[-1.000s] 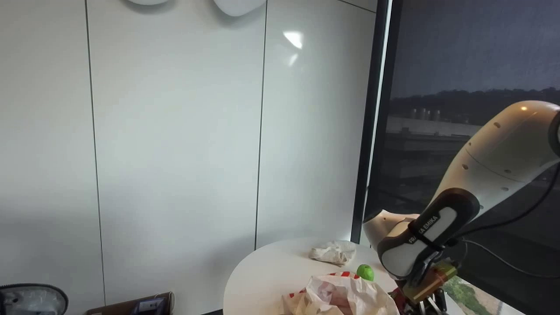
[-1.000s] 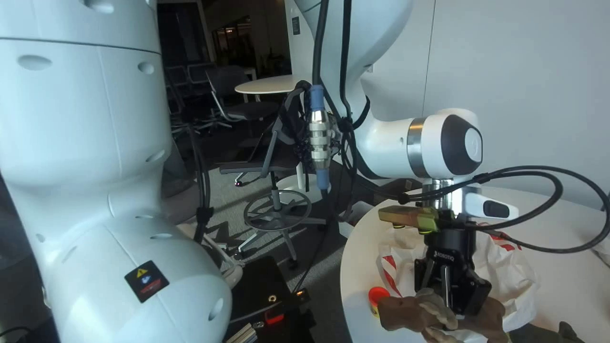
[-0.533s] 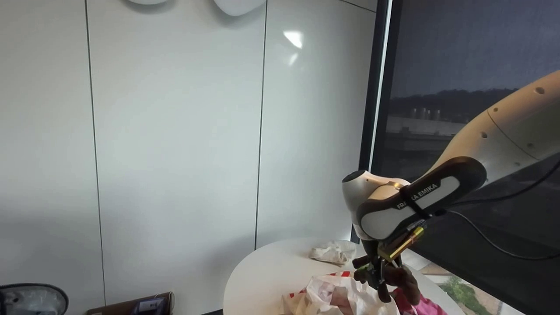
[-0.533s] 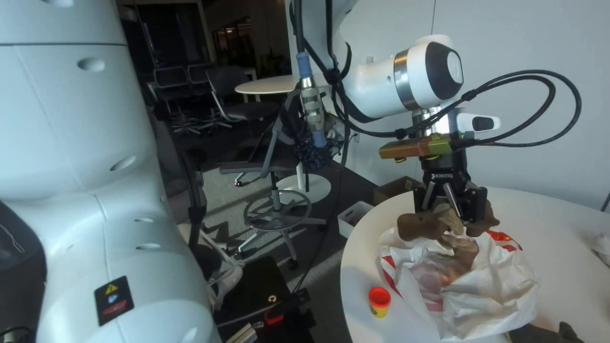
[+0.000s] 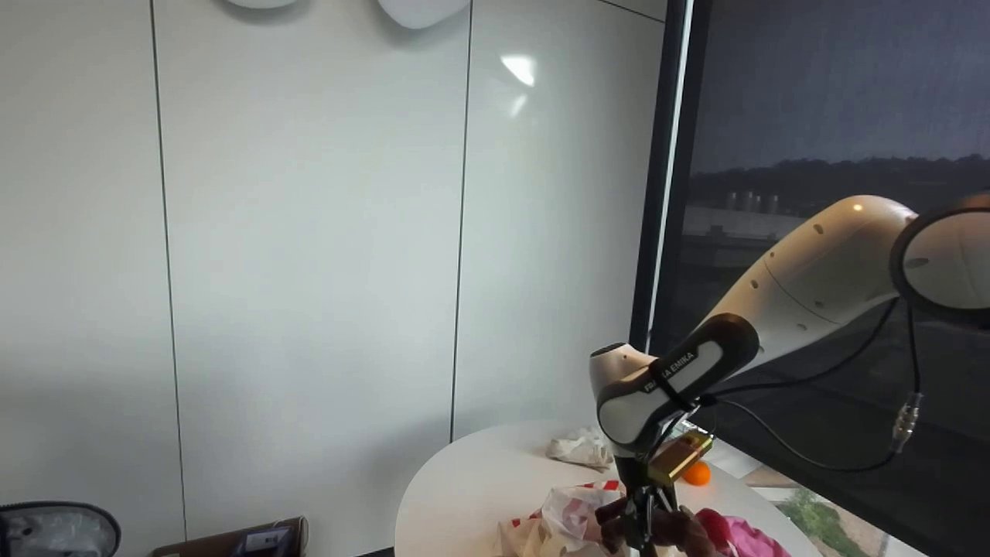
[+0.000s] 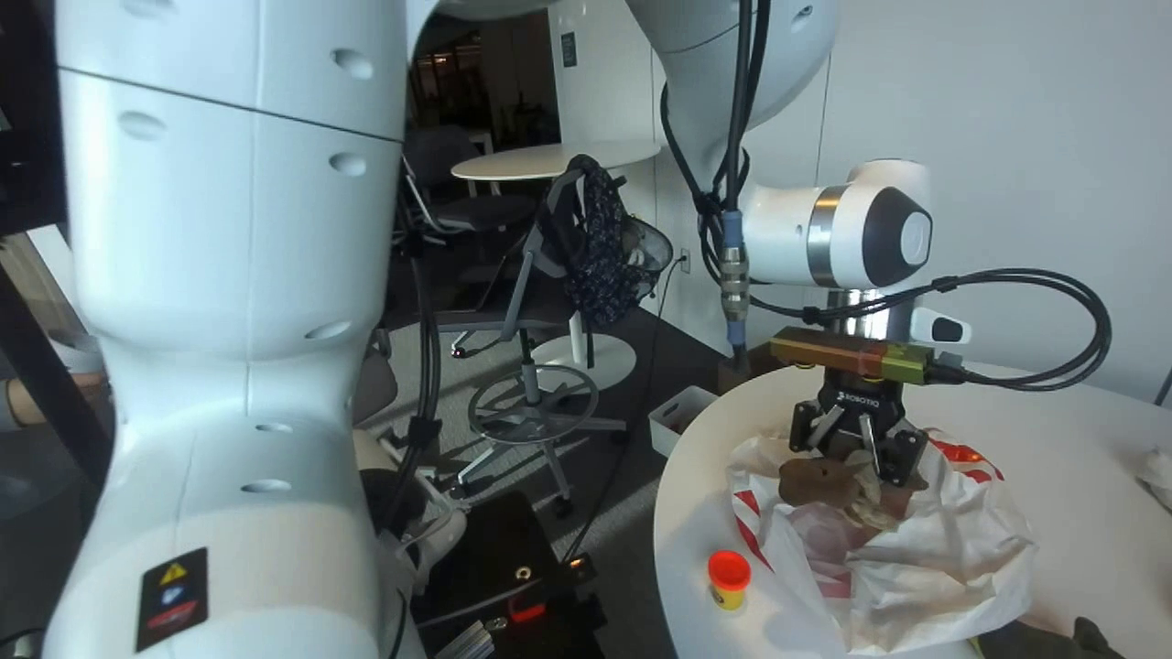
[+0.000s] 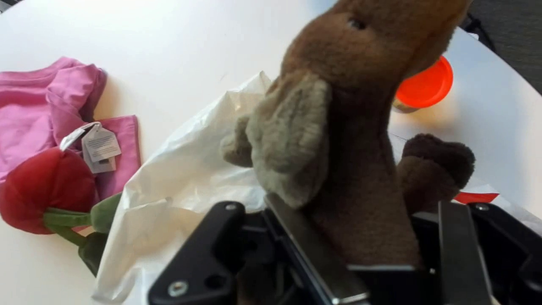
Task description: Put the yellow container, moose, radish and pink t-shirt in the plastic bag.
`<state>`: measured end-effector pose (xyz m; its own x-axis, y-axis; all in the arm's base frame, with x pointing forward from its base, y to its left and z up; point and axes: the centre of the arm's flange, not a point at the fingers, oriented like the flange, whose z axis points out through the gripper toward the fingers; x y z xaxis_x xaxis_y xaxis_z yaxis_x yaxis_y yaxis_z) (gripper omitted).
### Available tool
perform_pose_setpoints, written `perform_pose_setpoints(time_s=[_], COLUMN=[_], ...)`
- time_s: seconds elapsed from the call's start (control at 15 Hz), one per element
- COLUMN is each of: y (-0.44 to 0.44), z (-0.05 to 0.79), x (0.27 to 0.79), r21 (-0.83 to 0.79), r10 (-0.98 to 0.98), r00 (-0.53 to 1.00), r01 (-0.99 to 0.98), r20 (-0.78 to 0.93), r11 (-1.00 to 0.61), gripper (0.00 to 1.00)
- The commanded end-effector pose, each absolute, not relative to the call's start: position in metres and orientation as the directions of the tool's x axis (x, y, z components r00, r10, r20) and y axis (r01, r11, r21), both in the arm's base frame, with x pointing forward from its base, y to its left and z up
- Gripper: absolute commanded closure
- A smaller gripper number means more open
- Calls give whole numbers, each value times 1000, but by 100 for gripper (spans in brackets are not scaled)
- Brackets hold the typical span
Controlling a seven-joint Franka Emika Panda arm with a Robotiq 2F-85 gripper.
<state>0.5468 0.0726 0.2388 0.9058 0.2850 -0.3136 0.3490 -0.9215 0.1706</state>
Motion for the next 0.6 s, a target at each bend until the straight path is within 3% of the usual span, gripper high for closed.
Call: perform_pose_setpoints(time_s=[0.0,0.53], y=[78,92], z=[213,161], x=[592,629], r21=[136,140], r10=[337,303], r00=[881,908], r01=[398,353], r20=[-332,-291], r11=[-907,-925], gripper=[96,97])
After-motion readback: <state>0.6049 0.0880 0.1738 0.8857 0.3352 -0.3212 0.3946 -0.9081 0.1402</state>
